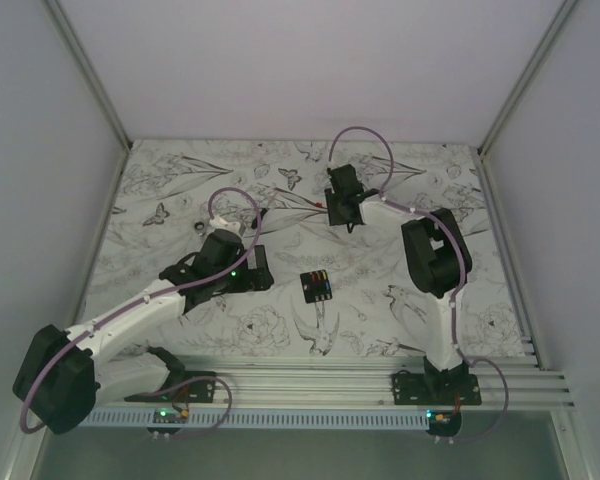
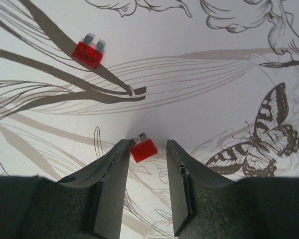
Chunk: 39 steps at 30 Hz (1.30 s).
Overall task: Snap on the fuse box
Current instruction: Pick up the fuse from the center of the board.
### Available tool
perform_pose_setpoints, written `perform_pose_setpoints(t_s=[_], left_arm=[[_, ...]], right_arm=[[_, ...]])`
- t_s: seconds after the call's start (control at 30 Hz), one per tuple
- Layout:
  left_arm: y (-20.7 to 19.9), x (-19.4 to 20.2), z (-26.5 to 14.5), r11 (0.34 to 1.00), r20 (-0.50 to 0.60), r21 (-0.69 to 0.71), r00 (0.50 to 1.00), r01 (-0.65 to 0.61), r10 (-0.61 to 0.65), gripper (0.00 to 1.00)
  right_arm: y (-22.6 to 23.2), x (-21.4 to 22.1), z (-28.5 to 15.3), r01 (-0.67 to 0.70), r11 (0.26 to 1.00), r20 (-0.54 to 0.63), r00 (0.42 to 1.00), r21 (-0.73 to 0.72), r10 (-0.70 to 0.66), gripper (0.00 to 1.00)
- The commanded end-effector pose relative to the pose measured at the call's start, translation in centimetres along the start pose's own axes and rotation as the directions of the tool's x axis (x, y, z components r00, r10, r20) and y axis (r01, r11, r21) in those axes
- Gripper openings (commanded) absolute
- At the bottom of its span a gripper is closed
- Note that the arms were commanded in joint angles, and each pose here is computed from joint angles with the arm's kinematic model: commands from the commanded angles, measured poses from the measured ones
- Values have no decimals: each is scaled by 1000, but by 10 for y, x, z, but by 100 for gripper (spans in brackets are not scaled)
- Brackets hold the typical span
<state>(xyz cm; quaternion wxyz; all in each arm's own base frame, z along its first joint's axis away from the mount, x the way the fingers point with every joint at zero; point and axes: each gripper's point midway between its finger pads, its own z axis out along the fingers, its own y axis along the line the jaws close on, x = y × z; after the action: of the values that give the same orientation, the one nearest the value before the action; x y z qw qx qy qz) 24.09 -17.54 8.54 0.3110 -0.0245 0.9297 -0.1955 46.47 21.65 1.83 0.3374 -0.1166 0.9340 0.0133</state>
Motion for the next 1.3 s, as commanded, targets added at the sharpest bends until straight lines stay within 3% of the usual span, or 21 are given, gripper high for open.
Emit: perform_pose_setpoints(t_s=[0.0, 0.2, 0.7, 1.27], left_arm=[[0, -1, -3, 1000, -8, -1, 1000, 6, -6, 100], [0, -2, -3, 1000, -6, 0, 1000, 10, -10, 100], [-1, -2, -5, 1000, -4, 7, 1000, 10, -10, 100], [-1, -2, -6, 1000, -1, 9, 1000, 10, -10, 100]], right_arm=[[-2, 15, -4, 65, 990, -73, 995, -123, -75, 42], [7, 17, -9, 180, 952, -63, 978, -246, -201, 42], [5, 16, -8, 350, 876, -30, 924, -331, -381, 45], [0, 15, 5, 336, 894, -58, 928, -298, -368, 37]])
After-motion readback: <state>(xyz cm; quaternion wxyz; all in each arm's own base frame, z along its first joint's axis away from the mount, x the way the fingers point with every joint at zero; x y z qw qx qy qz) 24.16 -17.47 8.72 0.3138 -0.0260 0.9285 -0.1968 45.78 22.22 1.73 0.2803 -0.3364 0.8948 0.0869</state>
